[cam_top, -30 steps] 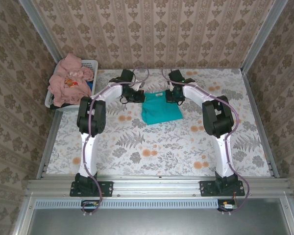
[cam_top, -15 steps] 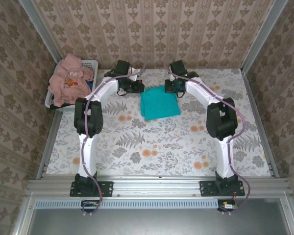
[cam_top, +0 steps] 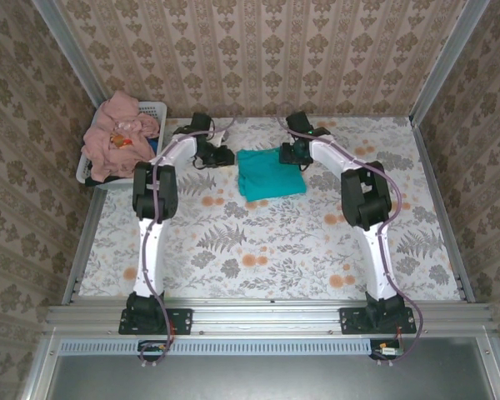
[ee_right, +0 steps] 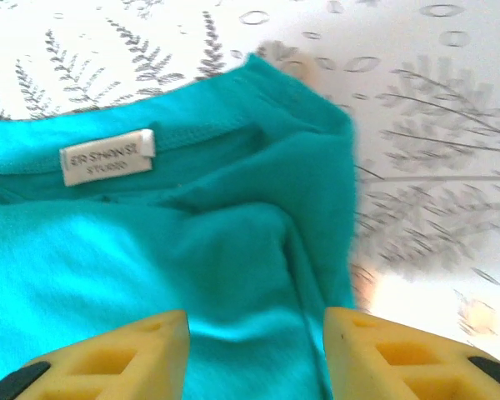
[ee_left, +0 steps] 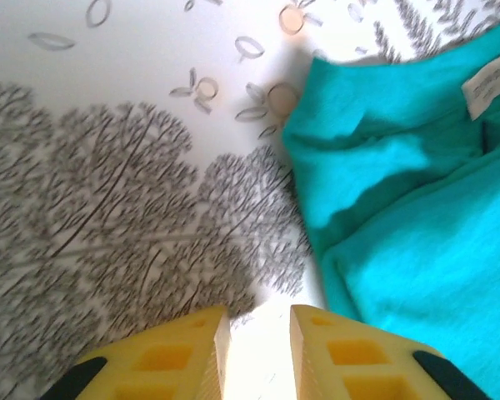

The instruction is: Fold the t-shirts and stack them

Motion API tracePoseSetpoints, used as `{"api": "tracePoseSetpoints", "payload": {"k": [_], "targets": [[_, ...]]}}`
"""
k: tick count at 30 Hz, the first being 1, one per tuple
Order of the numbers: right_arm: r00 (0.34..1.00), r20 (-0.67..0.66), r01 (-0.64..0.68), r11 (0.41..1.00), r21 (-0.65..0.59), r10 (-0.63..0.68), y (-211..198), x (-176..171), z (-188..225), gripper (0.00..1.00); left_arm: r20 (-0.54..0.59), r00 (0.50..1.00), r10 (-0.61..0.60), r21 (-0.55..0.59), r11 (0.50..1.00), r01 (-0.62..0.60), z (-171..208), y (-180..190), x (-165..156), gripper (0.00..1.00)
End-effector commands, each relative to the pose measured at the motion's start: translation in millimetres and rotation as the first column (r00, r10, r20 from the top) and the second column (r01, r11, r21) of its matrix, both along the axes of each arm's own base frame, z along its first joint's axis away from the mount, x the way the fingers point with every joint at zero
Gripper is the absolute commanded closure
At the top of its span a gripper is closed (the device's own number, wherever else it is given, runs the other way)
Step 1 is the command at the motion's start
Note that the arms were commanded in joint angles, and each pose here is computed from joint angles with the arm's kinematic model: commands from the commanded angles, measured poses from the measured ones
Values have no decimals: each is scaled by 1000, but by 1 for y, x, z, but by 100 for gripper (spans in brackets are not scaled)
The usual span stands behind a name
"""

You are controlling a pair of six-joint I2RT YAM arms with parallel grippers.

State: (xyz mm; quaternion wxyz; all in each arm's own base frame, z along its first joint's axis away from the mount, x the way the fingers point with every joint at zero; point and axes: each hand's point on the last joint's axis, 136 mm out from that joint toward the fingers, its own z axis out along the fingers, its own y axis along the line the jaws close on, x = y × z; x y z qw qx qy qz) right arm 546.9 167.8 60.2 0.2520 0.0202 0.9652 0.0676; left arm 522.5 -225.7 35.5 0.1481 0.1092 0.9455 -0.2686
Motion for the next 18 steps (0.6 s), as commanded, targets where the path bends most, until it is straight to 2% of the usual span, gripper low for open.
{"api": "tracePoseSetpoints", "payload": {"k": [1, 4, 8, 12, 18], "targets": [[993, 112, 53, 998, -45, -48, -13, -6, 52, 54, 95, 995, -1, 103, 995, -9, 52, 15, -9, 71], [987, 161, 15, 1000, 12, -17, 7, -7, 62, 63, 175, 983, -50, 85, 996, 35, 81, -13, -19, 71], [994, 106, -26, 992, 126, 13, 33, 7, 43, 70, 232, 964, -133, -1, 991, 137, 94, -72, -40, 72], [999, 47, 3, 987, 160, -11, 36, 27, 16, 72, 201, 961, -189, -32, 979, 200, 66, -107, -64, 72], [990, -56, 135, 972, 193, -127, 8, 49, -17, 73, 88, 975, -203, -56, 976, 208, 9, -109, -98, 75]]}}
